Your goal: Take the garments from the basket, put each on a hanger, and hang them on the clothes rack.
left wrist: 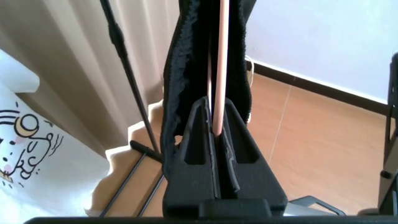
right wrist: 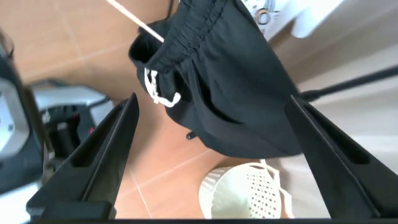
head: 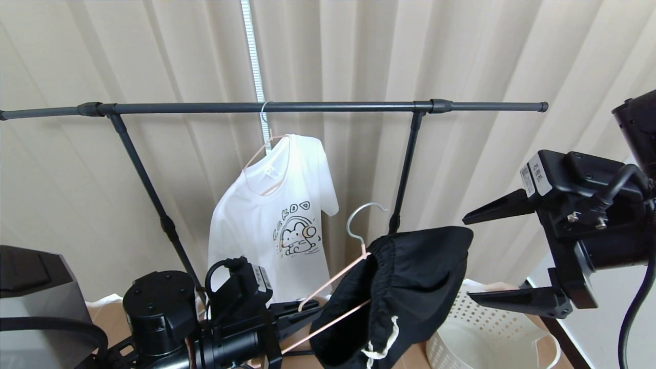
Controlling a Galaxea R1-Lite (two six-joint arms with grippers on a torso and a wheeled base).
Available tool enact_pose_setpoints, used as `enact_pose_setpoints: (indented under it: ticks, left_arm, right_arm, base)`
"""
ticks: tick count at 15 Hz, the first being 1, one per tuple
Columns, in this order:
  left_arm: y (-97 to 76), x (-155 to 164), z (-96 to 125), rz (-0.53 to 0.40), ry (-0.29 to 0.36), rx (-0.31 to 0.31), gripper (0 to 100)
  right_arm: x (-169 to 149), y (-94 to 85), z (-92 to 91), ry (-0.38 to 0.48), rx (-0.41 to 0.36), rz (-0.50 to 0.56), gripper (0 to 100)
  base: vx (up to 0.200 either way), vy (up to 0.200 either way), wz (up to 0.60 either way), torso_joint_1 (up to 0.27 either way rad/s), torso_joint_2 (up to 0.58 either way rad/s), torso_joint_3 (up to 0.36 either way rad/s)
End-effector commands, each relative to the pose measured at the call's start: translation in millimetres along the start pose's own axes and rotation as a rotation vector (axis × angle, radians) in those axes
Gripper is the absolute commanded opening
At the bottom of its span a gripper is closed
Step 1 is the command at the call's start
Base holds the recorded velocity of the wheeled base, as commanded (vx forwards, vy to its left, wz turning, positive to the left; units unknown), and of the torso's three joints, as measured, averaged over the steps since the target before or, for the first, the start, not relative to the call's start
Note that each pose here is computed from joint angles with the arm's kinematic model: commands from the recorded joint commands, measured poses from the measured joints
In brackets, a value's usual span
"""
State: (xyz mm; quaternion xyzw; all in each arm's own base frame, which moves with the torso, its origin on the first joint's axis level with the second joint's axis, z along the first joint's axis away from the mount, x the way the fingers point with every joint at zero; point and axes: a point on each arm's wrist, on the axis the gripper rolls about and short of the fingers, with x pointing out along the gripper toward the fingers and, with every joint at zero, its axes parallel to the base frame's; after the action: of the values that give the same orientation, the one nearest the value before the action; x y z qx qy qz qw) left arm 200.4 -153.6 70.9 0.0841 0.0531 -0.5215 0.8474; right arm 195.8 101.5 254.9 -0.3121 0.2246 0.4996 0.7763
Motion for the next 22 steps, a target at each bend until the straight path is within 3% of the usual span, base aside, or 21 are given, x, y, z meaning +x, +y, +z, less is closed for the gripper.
enact_pose_setpoints:
  ticks: [1,2,4,9,22]
  left_arm:
    - [-1.5,-0.3,-0.6,-0.016,0.001,0.0,0]
    - [-2.1,-0.3,-0.2,-0.028,-0.002,0.001,0]
    - [-3.1,-0.9,0.4,-0.06,-0.009,0.003,0]
    - [-5.7,-3.2,-0.2,-0.101,-0.012,0.036,0]
    - [-5.2,-3.0,1.6,-0.1,-0.02,0.039,0]
  right_arm:
    - [18.0,-27.4,-5.0,0.035,-0.033,0.115,100]
    - [23.7,-36.2,-7.1,0.035,-0.074,0.176,100]
    - [35.0,-46.4,-6.4,0.007,-0.053,0.28,100]
    - [61.0,-50.6,-7.4,-0.006,-0.032,0.365,100]
    - [86.0,-50.5,-9.7,0.063,-0.041,0.39,100]
  base:
    - [0.0,0.0,0.0,0.0,0.0,0.0]
    - [0.0,0.0,0.0,0.0,0.0,0.0]
    - [0.0,0.0,0.0,0.0,0.0,0.0]
    - [0.0,0.0,0.0,0.0,0.0,0.0]
    - [0.0,0.0,0.0,0.0,0.0,0.0]
